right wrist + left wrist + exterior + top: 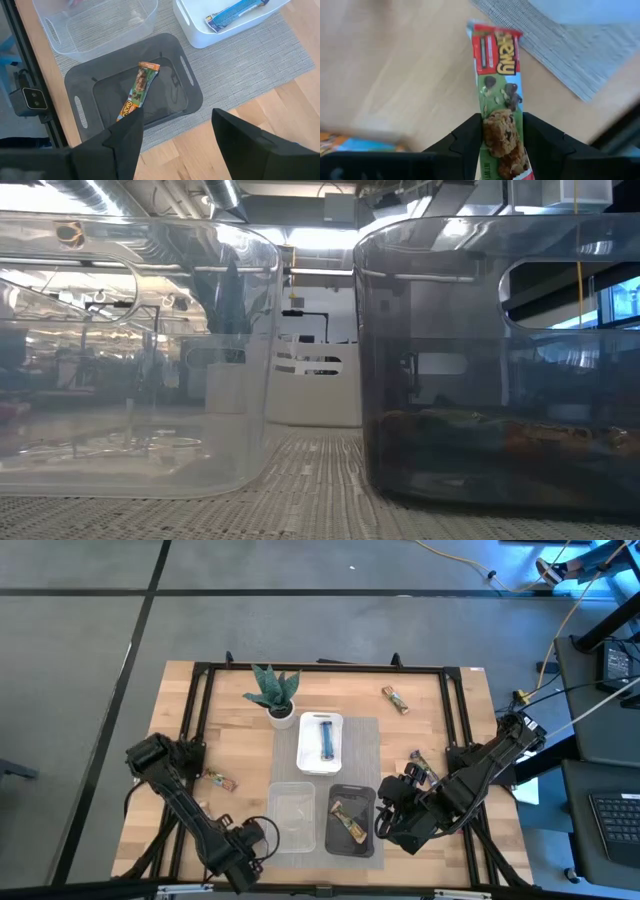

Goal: Pick and place Granola Bars by type
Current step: Put the bottom left red granola bar into the transparent bin

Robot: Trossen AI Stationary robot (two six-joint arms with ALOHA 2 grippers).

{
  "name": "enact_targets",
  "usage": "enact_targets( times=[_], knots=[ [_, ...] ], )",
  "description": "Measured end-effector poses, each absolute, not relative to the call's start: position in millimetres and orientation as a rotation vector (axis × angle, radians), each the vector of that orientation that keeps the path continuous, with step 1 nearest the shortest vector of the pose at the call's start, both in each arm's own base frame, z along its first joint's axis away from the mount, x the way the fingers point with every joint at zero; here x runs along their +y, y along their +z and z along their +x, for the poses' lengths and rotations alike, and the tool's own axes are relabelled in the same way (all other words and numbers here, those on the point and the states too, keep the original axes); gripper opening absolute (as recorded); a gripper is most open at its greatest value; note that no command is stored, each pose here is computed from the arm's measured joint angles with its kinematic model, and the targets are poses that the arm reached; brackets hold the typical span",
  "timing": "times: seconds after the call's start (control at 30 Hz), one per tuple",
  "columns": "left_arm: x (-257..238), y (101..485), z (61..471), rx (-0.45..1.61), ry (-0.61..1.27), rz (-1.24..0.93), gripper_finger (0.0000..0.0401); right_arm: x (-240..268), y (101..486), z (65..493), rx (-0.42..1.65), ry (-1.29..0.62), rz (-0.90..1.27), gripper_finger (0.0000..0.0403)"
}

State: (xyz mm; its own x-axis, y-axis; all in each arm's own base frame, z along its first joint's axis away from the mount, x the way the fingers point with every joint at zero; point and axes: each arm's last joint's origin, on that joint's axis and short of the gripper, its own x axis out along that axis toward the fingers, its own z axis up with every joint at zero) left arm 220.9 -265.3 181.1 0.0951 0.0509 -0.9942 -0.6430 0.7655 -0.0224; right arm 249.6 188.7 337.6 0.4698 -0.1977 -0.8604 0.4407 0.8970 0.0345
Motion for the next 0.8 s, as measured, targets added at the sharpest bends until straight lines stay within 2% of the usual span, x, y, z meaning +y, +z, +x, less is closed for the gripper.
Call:
enact_targets(
  times=[0.27, 0.57, 0.8],
  knots=[
    [-249.1, 220.7, 210.2, 1.319, 0.540, -0.562, 0.0122, 188.7, 337.6, 249.6, 1.010, -0.397, 0.267, 0.0236],
    [-245.9, 224.9, 213.0, 1.195, 0.553, -0.540, 0.0109, 188.8, 337.6, 249.5, 1.010, -0.397, 0.266, 0.0236],
    [-246.8, 224.5, 212.2, 1.227, 0.580, -0.602, 0.0119, 188.7, 337.6, 249.5, 1.011, -0.396, 0.262, 0.0236]
  ],
)
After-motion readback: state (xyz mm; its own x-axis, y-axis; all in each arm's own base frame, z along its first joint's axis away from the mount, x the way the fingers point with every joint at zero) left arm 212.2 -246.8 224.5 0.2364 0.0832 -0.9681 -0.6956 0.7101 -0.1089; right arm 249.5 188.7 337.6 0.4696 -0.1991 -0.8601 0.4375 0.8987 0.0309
